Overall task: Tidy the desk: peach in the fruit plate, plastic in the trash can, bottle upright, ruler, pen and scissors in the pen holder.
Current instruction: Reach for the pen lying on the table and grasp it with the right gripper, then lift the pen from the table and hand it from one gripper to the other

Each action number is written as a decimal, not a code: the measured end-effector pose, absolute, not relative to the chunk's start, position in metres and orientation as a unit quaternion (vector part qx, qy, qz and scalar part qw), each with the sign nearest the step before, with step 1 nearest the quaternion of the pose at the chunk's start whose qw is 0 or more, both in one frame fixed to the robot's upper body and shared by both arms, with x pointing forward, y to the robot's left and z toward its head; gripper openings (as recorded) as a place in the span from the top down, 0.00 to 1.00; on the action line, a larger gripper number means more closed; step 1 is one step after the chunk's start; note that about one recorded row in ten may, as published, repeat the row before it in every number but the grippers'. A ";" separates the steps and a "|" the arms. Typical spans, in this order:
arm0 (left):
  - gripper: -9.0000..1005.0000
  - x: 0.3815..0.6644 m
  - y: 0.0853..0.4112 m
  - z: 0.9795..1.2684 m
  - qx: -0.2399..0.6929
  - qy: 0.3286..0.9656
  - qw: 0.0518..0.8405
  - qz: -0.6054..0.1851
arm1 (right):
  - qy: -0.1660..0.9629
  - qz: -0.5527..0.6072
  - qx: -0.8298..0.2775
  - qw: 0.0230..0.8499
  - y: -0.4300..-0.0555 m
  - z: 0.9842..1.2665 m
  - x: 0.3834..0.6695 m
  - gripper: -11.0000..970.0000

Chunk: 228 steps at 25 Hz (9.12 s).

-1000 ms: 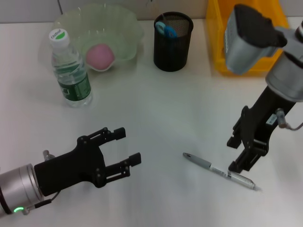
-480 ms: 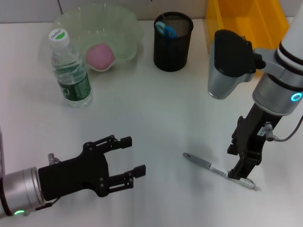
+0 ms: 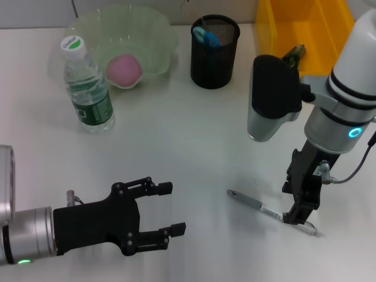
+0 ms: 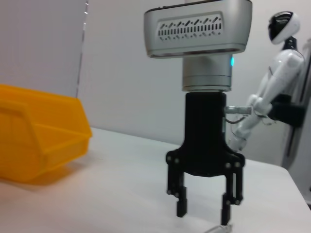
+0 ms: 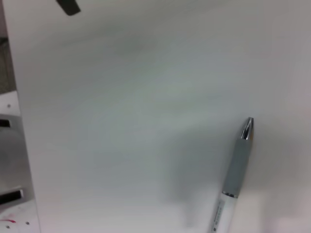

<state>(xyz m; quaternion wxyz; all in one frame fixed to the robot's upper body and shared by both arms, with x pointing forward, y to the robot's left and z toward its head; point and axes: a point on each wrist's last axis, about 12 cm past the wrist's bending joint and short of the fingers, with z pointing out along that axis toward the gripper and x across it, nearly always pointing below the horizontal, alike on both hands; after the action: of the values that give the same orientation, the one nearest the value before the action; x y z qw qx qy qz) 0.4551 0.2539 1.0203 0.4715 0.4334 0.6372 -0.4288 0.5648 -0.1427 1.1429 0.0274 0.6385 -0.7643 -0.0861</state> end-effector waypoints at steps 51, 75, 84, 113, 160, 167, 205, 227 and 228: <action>0.23 0.460 0.255 1.024 0.438 0.639 0.465 -0.429 | -0.719 -0.054 0.692 0.012 -0.120 1.122 0.548 0.61; 0.23 0.464 0.256 1.026 0.440 0.639 0.466 -0.426 | -0.708 -0.048 0.704 0.008 -0.117 1.119 0.545 0.71; 0.23 0.463 0.257 1.026 0.438 0.639 0.468 -0.426 | -0.708 -0.046 0.705 0.011 -0.118 1.120 0.545 0.83; 0.23 0.481 0.240 1.033 0.431 0.652 0.424 -0.458 | -0.647 -0.128 0.751 -0.043 -0.146 1.162 0.558 0.86; 0.23 0.497 0.221 1.031 0.452 0.662 0.400 -0.444 | -0.611 -0.136 0.776 -0.076 -0.118 1.164 0.562 0.86; 0.23 0.497 0.221 1.032 0.453 0.662 0.401 -0.443 | -0.611 -0.135 0.777 -0.077 -0.117 1.164 0.563 0.85; 0.24 0.498 0.221 1.031 0.451 0.665 0.400 -0.441 | -0.607 -0.135 0.778 -0.085 -0.114 1.167 0.564 0.84; 0.47 0.502 0.219 1.032 0.454 0.663 0.406 -0.435 | -0.615 -0.139 0.770 -0.092 -0.110 1.165 0.568 0.83; 0.47 0.503 0.218 1.032 0.454 0.663 0.407 -0.435 | -0.616 -0.139 0.770 -0.092 -0.110 1.164 0.568 0.83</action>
<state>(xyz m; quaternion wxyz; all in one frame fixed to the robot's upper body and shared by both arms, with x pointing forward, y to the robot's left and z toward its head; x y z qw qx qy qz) 0.5027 0.2181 1.0324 0.4065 0.4545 0.6627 -0.4349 0.5679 -0.1096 1.1643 -0.0921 0.7697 -0.6163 -0.1389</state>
